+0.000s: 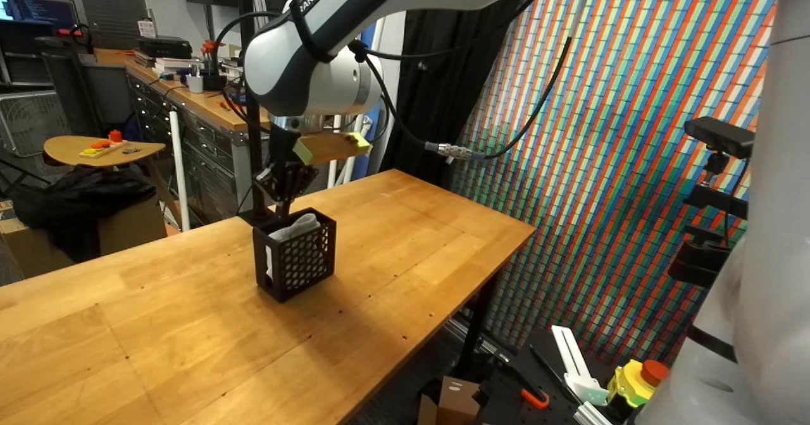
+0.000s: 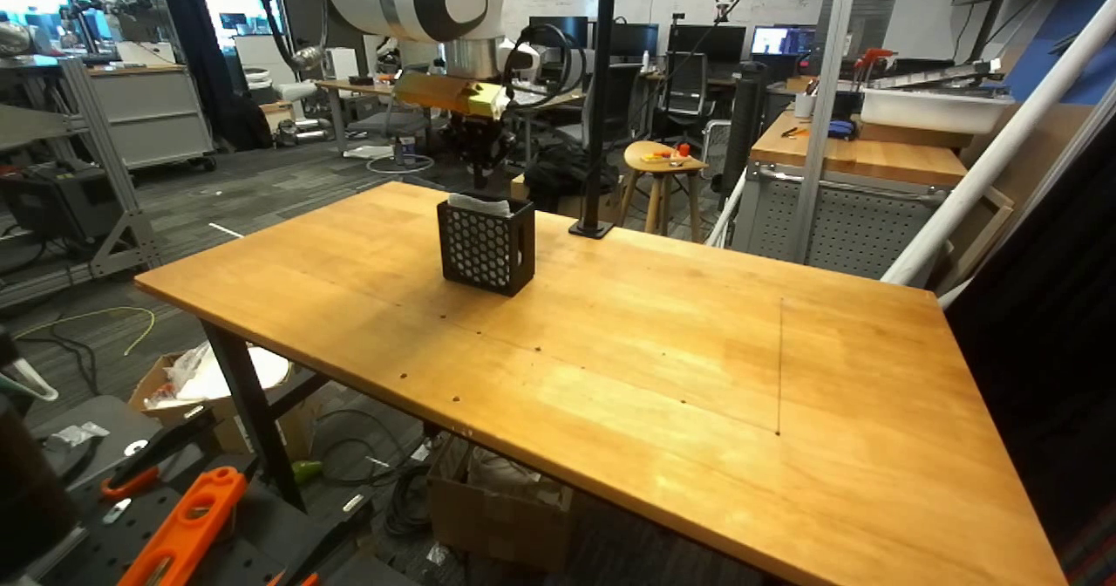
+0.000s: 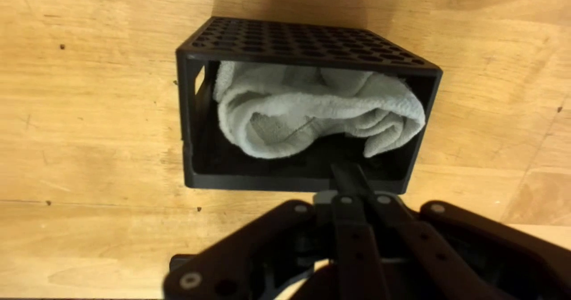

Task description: Move the black basket to the right, place the white towel inside the basket

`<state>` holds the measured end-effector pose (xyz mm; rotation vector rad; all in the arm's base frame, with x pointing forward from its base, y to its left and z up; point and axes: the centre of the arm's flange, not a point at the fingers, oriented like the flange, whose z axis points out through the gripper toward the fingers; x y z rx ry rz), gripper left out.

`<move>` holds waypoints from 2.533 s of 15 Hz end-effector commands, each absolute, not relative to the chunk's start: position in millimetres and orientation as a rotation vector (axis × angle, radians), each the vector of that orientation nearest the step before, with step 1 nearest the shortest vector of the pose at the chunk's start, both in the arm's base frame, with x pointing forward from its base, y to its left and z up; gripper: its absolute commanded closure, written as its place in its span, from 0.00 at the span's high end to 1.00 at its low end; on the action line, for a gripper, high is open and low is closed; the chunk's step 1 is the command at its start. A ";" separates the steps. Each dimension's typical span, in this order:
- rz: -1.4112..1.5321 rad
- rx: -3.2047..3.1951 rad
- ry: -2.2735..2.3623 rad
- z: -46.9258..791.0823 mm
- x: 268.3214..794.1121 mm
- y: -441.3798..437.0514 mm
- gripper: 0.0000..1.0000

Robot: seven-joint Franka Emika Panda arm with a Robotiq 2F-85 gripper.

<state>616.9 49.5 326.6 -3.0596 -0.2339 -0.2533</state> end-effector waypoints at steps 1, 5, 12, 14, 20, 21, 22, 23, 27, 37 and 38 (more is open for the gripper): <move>-0.277 -3.096 -0.236 348.5 601.0 54.8 0.01; -0.265 -3.103 -0.260 345.6 595.6 57.5 0.01; -0.205 -3.102 -0.261 326.3 586.0 53.9 0.01; -0.186 -3.098 -0.254 317.8 584.3 51.7 0.01; -0.157 -3.076 -0.233 298.3 586.8 47.2 0.01; -0.157 -3.071 -0.230 296.4 588.4 47.3 0.01; -0.155 -3.069 -0.229 294.2 589.4 47.6 0.01; -0.154 -3.065 -0.229 293.4 590.1 47.7 0.01; -0.128 -3.048 -0.215 279.1 592.3 45.9 0.01; -0.062 -3.007 -0.194 245.6 598.1 36.4 0.01; -0.063 -3.009 -0.195 247.1 598.1 35.7 0.01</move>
